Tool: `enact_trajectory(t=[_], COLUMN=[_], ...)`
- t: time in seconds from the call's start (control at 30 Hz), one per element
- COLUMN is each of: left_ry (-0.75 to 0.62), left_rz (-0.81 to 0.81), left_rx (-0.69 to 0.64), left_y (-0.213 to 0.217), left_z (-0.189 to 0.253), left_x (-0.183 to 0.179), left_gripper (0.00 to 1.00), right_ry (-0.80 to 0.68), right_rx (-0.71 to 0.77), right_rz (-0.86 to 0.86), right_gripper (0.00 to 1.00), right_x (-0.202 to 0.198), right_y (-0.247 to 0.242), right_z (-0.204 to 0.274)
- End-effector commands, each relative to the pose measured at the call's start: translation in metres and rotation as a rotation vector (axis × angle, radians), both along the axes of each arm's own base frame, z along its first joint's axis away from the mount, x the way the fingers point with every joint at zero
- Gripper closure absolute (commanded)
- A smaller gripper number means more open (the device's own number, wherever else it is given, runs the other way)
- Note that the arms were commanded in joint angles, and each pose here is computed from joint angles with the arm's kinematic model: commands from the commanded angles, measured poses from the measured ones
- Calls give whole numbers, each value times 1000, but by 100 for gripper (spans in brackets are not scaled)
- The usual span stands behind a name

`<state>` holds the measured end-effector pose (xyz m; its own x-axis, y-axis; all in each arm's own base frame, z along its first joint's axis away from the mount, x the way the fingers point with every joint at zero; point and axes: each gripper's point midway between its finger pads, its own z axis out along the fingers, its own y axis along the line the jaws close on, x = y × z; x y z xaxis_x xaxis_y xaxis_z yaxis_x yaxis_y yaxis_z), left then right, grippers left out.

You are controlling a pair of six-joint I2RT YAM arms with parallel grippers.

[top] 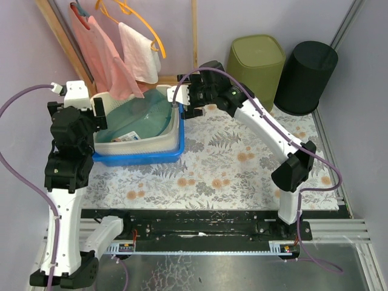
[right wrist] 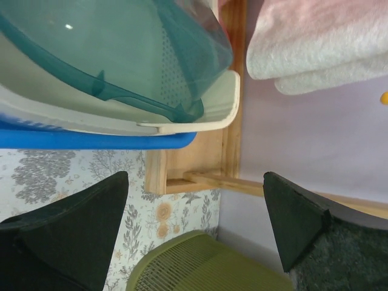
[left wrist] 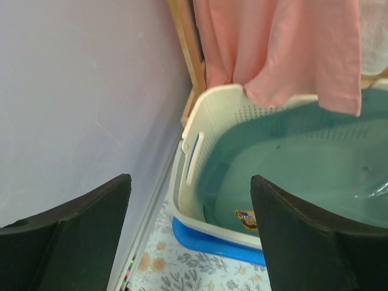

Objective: Turn the large container upside down
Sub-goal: Pick up the container from the container.

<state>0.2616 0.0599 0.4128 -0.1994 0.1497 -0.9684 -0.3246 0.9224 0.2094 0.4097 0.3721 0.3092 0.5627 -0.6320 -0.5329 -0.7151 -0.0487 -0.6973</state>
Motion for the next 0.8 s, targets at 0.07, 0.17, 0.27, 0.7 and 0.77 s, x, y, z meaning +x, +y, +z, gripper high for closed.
enact_trajectory(t=[0.07, 0.17, 0.27, 0.7, 0.77], left_ry=[40, 65, 77, 86, 85], left_rz=[-109, -130, -148, -121, -117], left_rx=[-120, -160, -207, -272, -273], left_y=[-13, -15, -14, -2, -1], left_z=[-31, -44, -48, -48, -49], left_x=[0, 2, 2, -2, -1], left_gripper=[23, 24, 24, 24, 24], right_ry=[-48, -49, -50, -111, -123], right_rx=[22, -48, -101, -144, -159], right_rz=[251, 321, 364, 355, 350], right_gripper=[0, 0, 0, 0, 1], right_x=[-60, -83, -92, -70, -66], right_y=[10, 21, 36, 90, 91], right_z=[59, 41, 23, -10, -16])
